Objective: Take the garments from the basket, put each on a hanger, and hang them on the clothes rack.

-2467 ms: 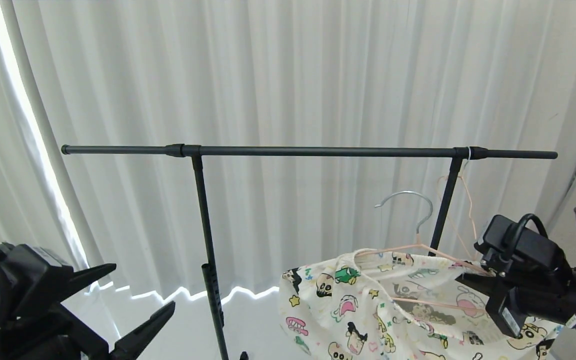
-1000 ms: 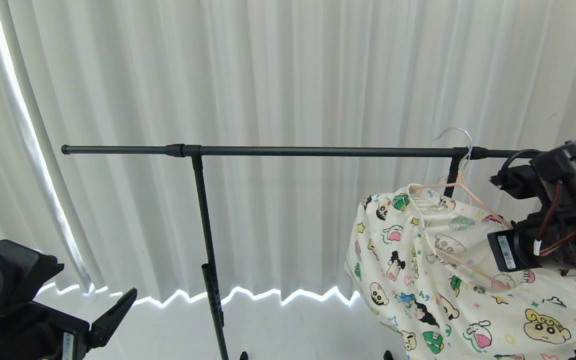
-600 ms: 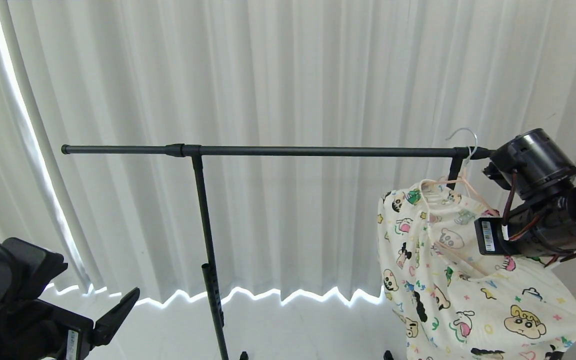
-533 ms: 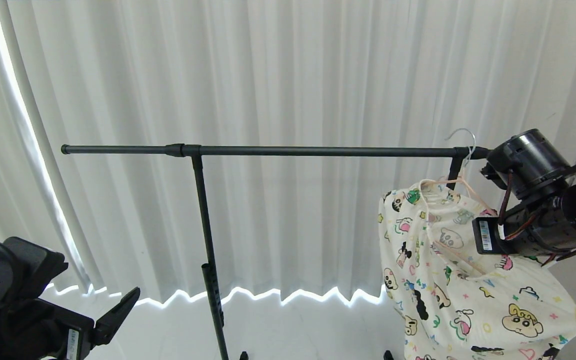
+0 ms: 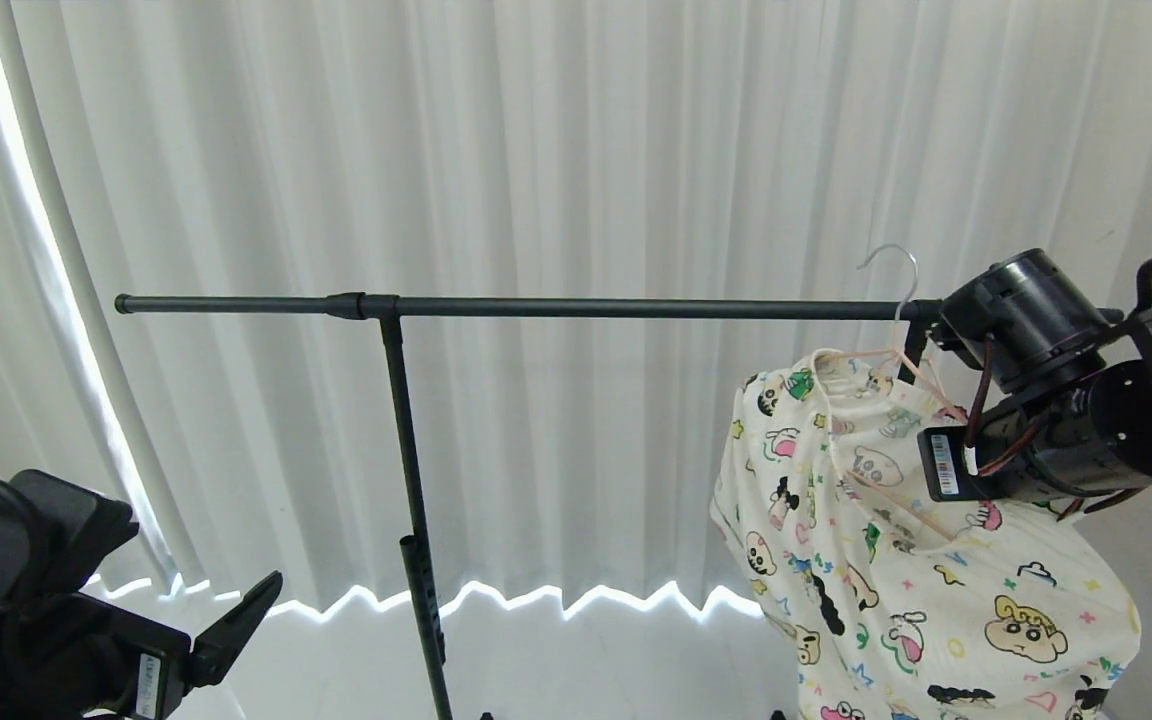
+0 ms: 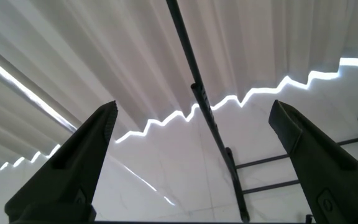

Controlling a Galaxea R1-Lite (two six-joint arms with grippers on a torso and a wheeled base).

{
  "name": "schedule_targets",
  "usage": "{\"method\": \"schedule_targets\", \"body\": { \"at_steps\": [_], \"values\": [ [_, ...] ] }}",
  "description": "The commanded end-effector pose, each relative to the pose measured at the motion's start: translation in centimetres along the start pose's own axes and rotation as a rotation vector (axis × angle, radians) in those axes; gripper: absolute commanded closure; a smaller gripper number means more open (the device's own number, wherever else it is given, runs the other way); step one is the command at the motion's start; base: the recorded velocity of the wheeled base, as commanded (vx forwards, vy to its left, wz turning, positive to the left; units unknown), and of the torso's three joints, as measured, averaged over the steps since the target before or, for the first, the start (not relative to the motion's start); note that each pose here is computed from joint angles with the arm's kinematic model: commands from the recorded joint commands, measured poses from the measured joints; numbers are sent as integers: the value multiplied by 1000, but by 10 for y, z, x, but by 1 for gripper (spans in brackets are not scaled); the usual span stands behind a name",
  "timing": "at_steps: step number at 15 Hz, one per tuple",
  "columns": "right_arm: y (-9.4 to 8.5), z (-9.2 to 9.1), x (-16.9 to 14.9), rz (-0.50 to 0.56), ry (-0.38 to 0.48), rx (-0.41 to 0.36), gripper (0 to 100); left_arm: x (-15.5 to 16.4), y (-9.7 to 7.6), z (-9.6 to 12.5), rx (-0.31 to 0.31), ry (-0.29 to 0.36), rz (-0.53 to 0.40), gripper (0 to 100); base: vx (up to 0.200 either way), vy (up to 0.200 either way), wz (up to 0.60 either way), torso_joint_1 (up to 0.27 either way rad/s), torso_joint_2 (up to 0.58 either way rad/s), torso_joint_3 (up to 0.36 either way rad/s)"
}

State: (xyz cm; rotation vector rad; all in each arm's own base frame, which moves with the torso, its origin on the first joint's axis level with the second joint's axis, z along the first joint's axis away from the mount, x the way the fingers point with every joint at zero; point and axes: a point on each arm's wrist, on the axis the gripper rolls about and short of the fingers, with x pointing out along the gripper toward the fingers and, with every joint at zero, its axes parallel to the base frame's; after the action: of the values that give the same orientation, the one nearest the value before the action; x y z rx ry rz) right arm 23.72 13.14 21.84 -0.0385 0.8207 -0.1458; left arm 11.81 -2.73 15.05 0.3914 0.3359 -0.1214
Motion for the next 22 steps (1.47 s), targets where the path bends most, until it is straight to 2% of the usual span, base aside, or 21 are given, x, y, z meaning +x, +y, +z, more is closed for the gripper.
{"method": "schedule_targets", "body": {
  "at_steps": [1, 10, 13, 15, 16, 18, 22],
  "values": [
    [3, 0, 0, 7, -2, -6, 100, 0, 0, 0, 0, 0, 1, 0, 200, 0, 0, 12, 2, 2],
    [10, -3, -4, 26, -2, -31, 100, -1, 0, 0, -1, -1, -2, 0, 200, 0, 0, 5, 3, 3],
    [18, -15, -1, 32, 26, -75, 100, -1, -1, 0, -1, -5, -7, 0, 0, 0, 0, 0, 0, 0],
    [28, -15, 10, 28, 32, -82, 100, -1, -1, -1, 0, -2, -10, 0, 0, 0, 0, 0, 0, 0],
    [35, -11, 17, 21, 8, -75, 100, 0, -1, 0, 3, -3, -14, 0, 0, 0, 0, 0, 0, 0],
    [38, -14, 28, -45, 5, -90, 100, 0, -3, 0, 8, -7, -26, 0, 0, 0, 0, 0, 0, 0],
    [42, -22, 41, -70, 43, -112, 100, -2, -3, 0, 8, -14, -27, 0, 0, 0, 0, 0, 0, 0]
  ]
}}
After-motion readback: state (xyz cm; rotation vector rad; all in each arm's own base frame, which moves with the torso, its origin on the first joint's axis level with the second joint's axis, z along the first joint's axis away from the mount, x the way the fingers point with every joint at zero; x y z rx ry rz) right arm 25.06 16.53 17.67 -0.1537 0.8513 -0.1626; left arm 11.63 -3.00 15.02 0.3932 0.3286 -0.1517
